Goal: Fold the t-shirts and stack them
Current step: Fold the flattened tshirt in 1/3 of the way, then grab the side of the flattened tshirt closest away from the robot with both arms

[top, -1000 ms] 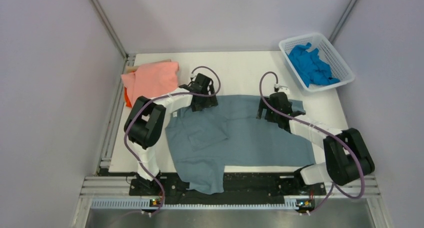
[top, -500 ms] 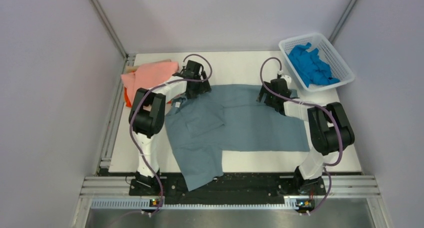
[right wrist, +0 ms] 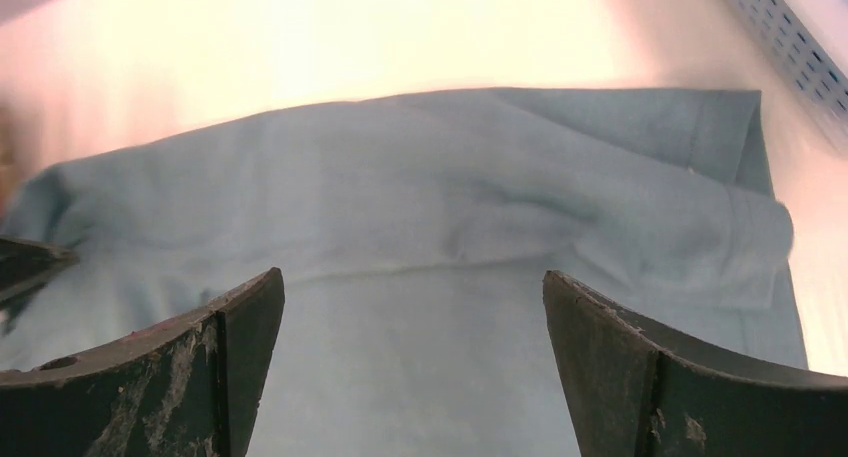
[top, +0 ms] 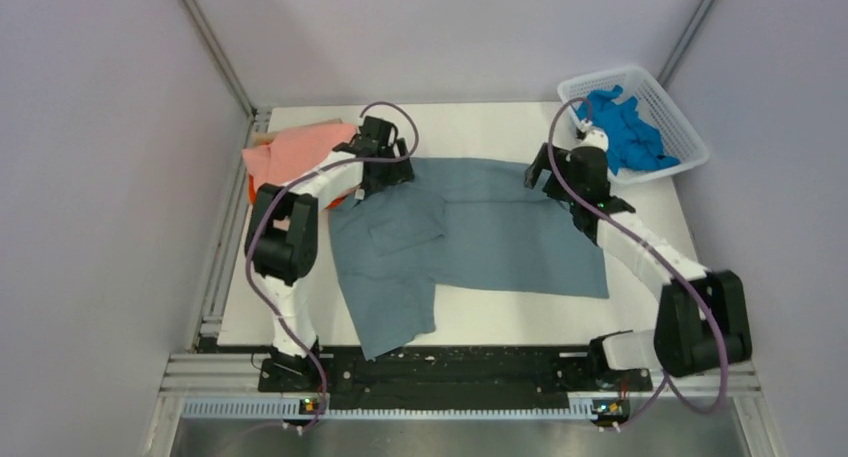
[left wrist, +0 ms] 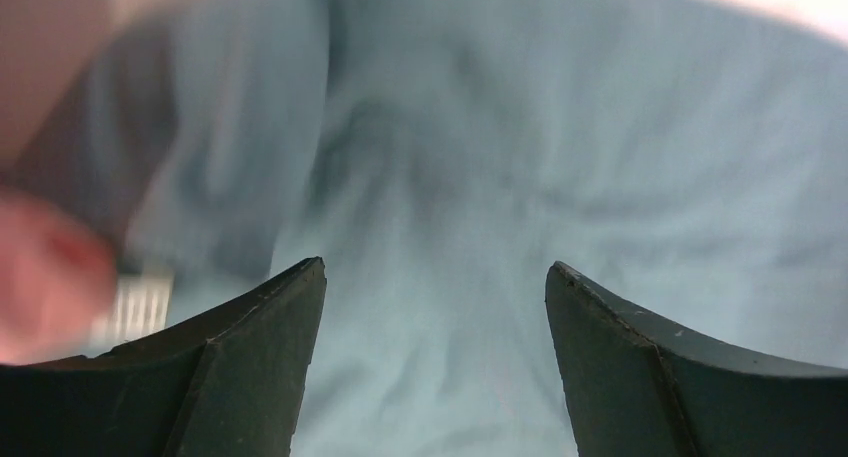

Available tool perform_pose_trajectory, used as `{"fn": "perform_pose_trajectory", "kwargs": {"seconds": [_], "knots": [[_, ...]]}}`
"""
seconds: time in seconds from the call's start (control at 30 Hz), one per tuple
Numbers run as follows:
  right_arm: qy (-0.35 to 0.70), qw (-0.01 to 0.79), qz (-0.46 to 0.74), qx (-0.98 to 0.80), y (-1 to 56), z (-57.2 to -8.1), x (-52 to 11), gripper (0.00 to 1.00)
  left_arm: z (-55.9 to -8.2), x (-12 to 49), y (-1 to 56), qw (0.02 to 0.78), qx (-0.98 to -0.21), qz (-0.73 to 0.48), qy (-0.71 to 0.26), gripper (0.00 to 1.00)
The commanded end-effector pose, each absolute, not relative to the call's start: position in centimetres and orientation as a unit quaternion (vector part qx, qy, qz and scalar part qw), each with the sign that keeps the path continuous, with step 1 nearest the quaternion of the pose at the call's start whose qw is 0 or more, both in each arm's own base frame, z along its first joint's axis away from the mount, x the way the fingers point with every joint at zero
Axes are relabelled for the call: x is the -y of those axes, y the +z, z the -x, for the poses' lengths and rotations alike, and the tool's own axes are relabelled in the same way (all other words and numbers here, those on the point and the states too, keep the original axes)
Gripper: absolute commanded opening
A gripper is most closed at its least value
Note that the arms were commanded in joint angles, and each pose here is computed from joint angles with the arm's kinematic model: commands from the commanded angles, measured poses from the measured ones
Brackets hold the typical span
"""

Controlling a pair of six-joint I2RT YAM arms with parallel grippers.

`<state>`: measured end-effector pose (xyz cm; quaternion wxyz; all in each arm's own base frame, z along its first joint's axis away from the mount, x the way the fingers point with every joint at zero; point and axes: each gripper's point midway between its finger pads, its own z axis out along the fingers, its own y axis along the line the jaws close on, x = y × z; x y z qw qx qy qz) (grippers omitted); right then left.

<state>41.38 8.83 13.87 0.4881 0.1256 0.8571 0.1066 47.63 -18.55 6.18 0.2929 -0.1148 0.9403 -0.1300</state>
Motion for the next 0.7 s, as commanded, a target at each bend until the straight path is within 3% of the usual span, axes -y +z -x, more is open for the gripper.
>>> {"fn": "perform_pose_trajectory", "kwargs": {"seconds": [0.0,0.3,0.47,0.67], "knots": [[0.169,0.516,-0.123,-0.830,16.6,-36.5,-9.3,0.99,-41.9,19.5,12.5,0.338,-0.924,0.087,-0.153,0.85],[0.172,0.591,-0.132,-0.777,19.5,-30.6,-7.0,0.99,-23.8,20.0,9.0,0.278,-0.953,0.054,-0.110,0.85],[0.159,0.566,-0.126,-0.799,18.4,-30.5,-6.9,0.99,-16.8,16.4,6.6,0.214,-0.974,0.061,-0.041,0.84],[0.156,0.543,-0.122,-0.816,17.1,-31.0,-7.3,0.99,-10.1,14.6,4.5,0.134,-0.989,0.050,-0.046,0.81]]}}
